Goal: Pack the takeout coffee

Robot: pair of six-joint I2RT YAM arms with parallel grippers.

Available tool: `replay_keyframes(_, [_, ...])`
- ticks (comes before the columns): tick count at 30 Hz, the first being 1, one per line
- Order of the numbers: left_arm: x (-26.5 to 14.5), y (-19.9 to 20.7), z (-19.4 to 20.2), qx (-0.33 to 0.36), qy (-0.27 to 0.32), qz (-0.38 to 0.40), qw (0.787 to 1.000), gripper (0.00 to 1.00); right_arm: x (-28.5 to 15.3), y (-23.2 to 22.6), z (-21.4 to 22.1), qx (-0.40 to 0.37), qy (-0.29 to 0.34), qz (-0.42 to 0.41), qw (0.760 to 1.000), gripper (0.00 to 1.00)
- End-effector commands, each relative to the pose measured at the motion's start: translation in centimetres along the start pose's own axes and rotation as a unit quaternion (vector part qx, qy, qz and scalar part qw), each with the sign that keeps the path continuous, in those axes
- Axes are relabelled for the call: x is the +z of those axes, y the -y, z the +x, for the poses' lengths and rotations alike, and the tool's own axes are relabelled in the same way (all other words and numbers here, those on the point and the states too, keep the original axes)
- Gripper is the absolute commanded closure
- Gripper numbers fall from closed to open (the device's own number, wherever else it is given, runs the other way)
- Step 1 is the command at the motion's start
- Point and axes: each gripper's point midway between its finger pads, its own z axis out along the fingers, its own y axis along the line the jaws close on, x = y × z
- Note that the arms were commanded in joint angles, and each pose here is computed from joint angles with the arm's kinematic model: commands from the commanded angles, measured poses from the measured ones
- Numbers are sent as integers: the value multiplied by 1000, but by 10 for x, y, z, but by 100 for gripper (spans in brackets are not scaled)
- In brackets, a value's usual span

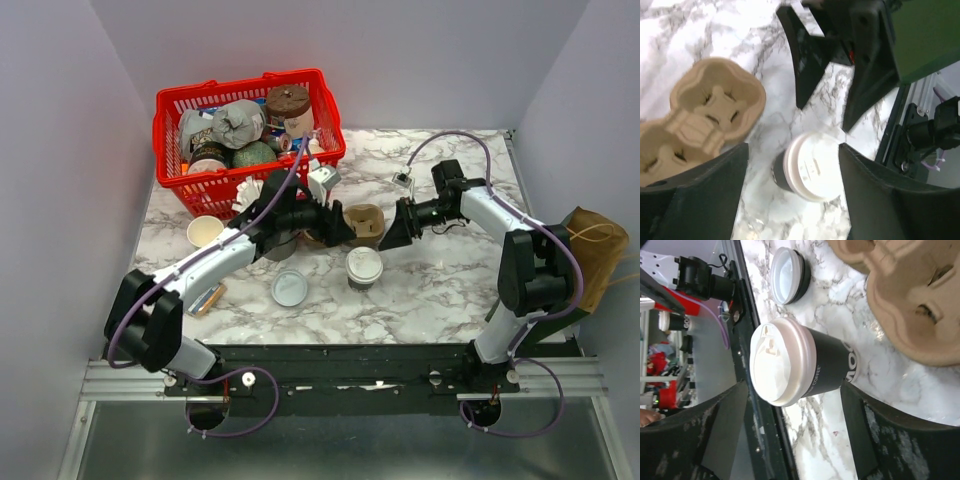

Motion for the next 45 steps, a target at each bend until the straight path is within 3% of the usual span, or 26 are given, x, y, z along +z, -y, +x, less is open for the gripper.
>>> replay_keyframes(1, [-22,-2,61,17,-83,-26,996,33,-2,12,-21,-29,37,11,999,25])
replay_keyframes(5, [-31,2,99,52,-134,-5,990,60,-5,19,-27,-28,52,30,998,43])
replay_keyframes(6, [-30,2,104,64,-141,-2,988,76,-5,21,-26,-29,52,36,998,46])
replay_keyframes(9, [-29,2,121,58,-160,12,985,100,-7,42,-20,-16,42,92,995,59])
replay_keyframes(11, [-26,3,126,57,-163,21,985,100,-7,60,-11,7,29,134,990,70])
replay_keyframes(13, [-22,4,130,53,-166,27,984,100,-7,66,-1,31,20,151,988,75])
replay_keyframes(28, [12,7,126,42,-149,71,985,100,22,52,41,81,-1,121,989,73])
replay_keyframes(45, [36,-28,111,40,-144,43,988,100,21,34,71,114,-20,135,984,73])
